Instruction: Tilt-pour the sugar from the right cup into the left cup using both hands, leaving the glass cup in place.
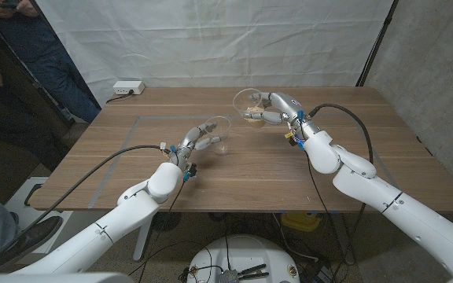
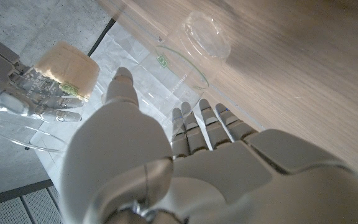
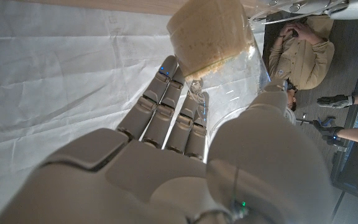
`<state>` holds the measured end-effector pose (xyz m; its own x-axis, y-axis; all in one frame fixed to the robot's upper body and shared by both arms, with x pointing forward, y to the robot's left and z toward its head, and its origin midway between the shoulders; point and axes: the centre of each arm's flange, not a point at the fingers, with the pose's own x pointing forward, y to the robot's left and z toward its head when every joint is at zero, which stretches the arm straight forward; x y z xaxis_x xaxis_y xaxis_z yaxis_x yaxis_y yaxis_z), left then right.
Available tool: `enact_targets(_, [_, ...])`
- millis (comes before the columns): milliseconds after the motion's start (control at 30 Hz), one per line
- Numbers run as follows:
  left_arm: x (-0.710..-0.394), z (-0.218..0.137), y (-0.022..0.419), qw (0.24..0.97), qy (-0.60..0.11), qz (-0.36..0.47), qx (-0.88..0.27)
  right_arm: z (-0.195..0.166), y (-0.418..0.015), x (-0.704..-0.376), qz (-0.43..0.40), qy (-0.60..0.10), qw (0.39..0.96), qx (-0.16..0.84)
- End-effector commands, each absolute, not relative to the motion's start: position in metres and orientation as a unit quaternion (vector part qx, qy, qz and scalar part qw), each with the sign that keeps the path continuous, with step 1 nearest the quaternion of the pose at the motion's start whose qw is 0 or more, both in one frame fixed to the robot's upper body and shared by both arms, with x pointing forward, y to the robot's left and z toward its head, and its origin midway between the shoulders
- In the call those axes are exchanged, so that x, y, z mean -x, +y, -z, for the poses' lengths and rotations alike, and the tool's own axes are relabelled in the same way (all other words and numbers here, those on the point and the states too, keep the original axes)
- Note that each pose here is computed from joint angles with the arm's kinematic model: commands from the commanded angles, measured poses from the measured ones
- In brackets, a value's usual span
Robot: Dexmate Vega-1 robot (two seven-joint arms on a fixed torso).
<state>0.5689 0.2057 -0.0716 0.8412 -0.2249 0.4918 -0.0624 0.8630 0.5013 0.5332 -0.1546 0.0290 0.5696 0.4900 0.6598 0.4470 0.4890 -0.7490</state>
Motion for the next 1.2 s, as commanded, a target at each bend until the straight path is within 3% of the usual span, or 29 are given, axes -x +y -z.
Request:
enact_targets(33, [-0.567, 0.076, 0.207, 0.925, -0.274, 0.047, -0.258, -0.035, -0.14, -0.533, -0.026, -0.45, 0.713, 0.537])
enact_targets(367, [-0.569, 0.076, 0.208, 0.926, -0.275, 0.05, -0.254, -0.036, -0.123, -0.53, -0.027, -0.456, 0.679, 0.575])
enact_targets(1200, [-0.573, 0.075, 0.207, 0.926, -0.276, 0.056, -0.253, -0.044, -0.115, -0.534, -0.028, -0.441, 0.663, 0.605])
